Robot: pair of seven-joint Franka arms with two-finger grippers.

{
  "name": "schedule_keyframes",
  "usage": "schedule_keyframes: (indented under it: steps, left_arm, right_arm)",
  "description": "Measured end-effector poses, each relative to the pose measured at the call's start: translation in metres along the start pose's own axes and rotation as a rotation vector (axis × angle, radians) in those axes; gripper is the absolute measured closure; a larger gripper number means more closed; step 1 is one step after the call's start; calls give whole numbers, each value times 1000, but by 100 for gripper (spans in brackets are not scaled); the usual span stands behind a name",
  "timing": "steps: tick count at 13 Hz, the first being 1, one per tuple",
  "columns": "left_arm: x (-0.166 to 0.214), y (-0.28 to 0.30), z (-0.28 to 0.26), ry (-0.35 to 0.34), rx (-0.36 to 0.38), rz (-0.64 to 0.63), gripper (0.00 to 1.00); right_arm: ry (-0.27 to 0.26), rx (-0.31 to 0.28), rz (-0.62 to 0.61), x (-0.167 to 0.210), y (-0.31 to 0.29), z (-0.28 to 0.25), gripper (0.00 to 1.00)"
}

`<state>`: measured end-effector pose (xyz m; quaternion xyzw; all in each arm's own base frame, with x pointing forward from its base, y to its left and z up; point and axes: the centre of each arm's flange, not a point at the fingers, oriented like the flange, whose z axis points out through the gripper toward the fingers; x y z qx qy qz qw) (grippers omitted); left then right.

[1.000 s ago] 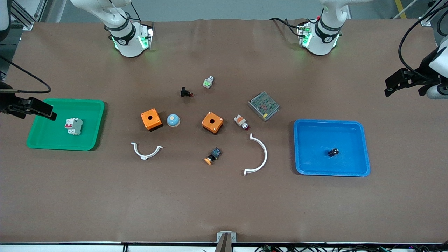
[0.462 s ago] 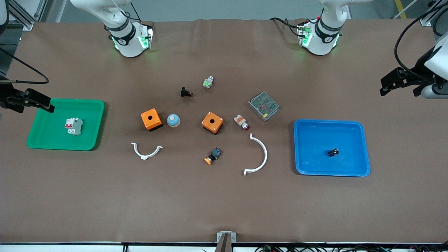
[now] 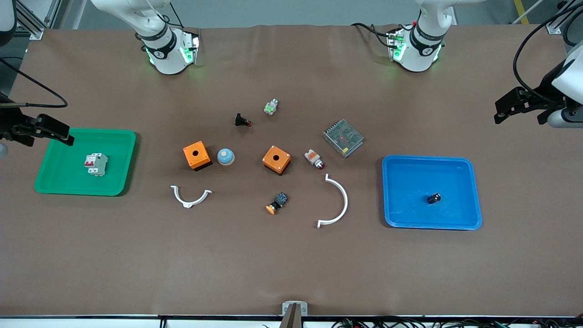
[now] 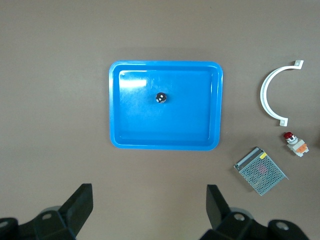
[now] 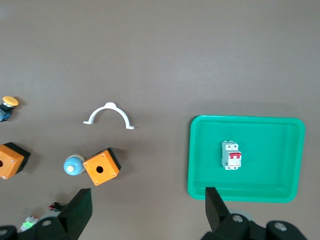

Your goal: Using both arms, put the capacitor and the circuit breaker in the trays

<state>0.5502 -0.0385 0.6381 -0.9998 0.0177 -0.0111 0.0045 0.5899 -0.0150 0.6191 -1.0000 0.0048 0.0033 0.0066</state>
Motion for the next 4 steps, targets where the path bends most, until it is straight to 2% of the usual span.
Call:
schedule_keyframes:
  steps: [4]
  left_arm:
    - [0,1,0,-2,0,2,0]
  right_arm:
    - [-5,-8,4,0,3,2,0]
